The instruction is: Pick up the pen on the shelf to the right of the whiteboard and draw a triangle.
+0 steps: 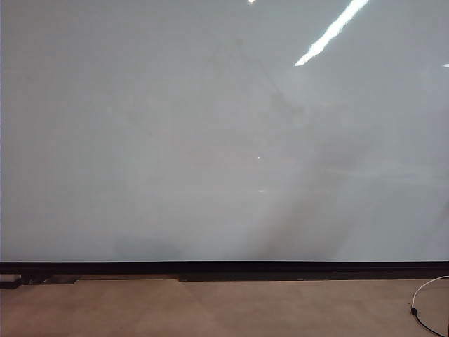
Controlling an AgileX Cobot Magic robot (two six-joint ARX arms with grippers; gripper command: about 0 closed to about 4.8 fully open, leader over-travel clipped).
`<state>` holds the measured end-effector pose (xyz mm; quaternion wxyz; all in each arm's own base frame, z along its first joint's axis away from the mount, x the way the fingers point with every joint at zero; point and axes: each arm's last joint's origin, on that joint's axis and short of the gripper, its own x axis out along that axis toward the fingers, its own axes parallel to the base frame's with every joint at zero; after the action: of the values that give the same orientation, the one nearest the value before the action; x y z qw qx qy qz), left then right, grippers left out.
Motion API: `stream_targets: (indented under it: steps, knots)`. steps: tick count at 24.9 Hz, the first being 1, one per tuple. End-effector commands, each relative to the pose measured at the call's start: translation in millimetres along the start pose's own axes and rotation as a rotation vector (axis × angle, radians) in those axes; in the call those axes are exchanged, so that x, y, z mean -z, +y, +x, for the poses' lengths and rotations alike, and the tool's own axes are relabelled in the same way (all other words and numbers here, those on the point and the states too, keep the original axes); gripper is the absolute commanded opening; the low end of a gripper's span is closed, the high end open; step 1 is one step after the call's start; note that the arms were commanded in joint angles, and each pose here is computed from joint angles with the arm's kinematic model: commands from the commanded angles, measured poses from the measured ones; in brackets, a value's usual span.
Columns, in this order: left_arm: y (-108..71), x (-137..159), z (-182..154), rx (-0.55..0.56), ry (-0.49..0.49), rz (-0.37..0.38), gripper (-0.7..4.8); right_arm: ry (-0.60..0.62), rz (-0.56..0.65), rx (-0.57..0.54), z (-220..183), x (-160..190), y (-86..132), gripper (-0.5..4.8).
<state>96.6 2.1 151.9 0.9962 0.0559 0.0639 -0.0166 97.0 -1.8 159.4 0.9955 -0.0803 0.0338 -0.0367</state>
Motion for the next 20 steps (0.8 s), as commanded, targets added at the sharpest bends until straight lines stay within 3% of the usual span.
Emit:
stream_targets:
  steps: [1, 10, 14, 17, 18, 20]
  knots:
    - [0.1, -2, 0, -0.001, -0.011, 0.002, -0.05, -0.011, 0.005, -0.026, 1, 1, 1, -0.06]
    - [0.1, -2, 0, -0.001, -0.011, 0.002, -0.05, -0.030, 0.043, -0.067, 0, -1, 2, -0.05]
    - [0.1, -2, 0, 0.000, -0.010, 0.002, -0.05, -0.188, 0.060, -0.188, -1, -15, 4, 0.25]
    - [0.2, -2, 0, -0.001, -0.010, 0.001, -0.05, -0.305, 0.055, -0.158, -7, -35, 0, 0.37]
    - [0.1, -2, 0, 0.000, -0.010, 0.002, -0.05, -0.313, 0.057, -0.102, -11, -48, -5, 0.58]
    - [0.1, -2, 0, -0.001, -0.011, 0.002, -0.05, -0.308, 0.015, -0.028, -20, -73, -14, 1.53]
